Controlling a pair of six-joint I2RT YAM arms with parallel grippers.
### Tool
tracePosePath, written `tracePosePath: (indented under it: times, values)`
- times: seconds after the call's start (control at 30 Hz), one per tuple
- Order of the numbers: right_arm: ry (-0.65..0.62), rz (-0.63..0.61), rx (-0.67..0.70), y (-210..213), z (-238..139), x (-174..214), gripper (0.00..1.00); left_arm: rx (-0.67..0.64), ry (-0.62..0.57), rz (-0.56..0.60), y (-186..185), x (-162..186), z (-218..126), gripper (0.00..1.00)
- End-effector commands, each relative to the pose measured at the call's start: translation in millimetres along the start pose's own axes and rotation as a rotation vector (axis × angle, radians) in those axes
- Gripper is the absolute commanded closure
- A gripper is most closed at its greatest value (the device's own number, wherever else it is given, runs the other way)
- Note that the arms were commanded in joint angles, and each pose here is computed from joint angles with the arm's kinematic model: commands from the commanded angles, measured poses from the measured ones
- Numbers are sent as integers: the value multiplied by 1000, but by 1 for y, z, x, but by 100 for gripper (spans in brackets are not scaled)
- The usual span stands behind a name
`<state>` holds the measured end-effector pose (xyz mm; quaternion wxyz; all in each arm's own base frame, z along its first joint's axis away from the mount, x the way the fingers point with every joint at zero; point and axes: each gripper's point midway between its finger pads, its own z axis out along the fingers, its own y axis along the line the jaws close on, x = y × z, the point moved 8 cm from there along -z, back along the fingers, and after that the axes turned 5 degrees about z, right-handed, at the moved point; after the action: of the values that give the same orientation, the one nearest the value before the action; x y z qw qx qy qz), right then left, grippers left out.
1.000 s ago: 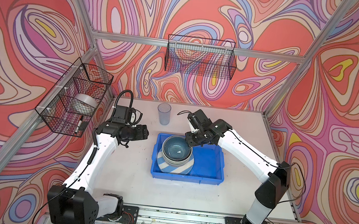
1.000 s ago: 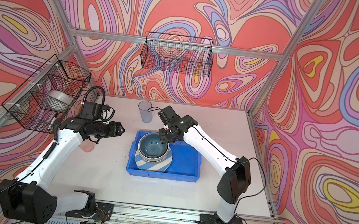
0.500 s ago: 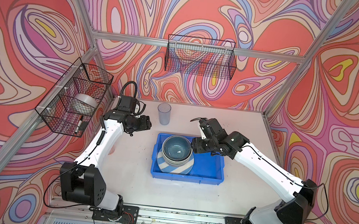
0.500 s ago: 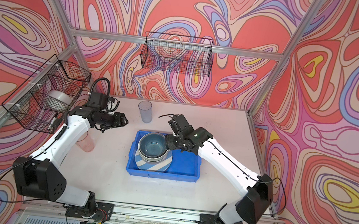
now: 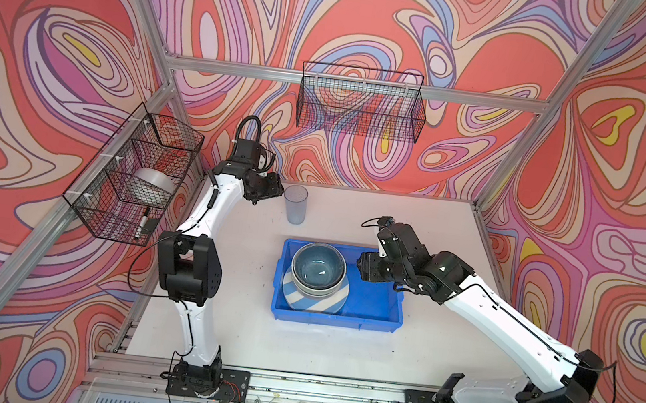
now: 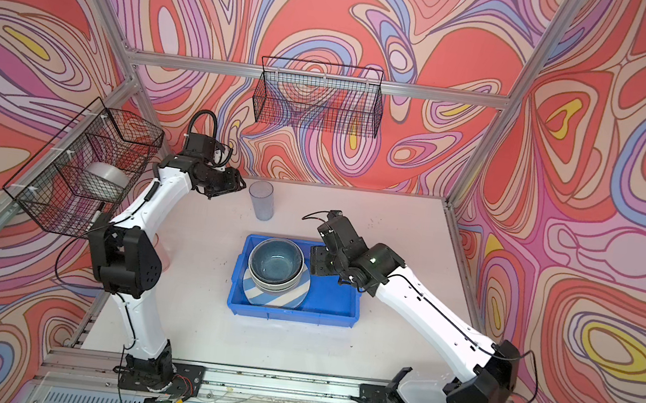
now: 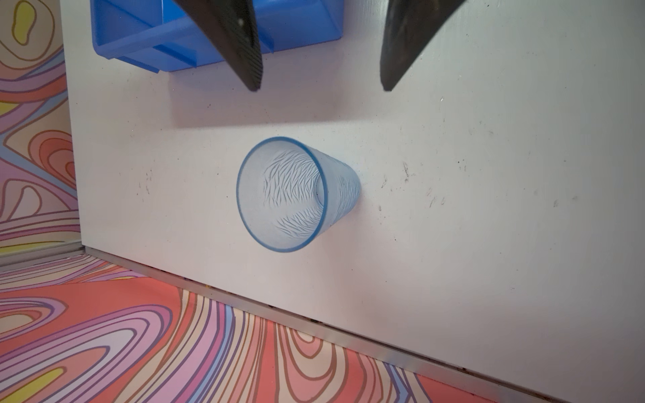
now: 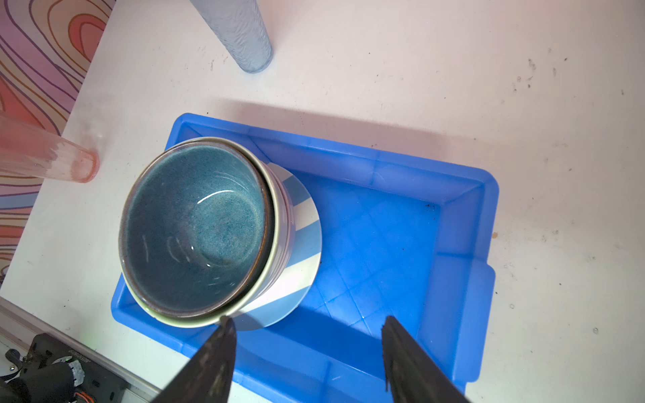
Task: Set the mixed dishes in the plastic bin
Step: 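Move the left gripper to the frosted blue glass while right withdraws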
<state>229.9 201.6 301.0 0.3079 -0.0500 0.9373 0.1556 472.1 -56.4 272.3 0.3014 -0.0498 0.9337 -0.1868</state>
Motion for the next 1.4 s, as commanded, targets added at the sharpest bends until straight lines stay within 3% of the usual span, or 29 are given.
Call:
tracePosePath:
  times: [0.0, 0.57, 0.8, 1.17, 1.37]
  values:
    - [-17, 11, 28, -8, -9, 5, 32, 25, 47, 2, 2, -5, 14, 46]
    - [-15, 24, 29, -10, -9, 9, 32, 19, 220, 19, 19, 1, 77, 55]
    - [-10, 25, 29, -8, -5, 8, 32, 3, 262, 21, 23, 9, 81, 63]
    - [-11, 30, 17, -5, -3, 5, 32, -18, 274, 21, 22, 12, 70, 90]
    - [-14, 30, 11, -3, -3, 4, 33, -17, 272, 26, 20, 15, 60, 96]
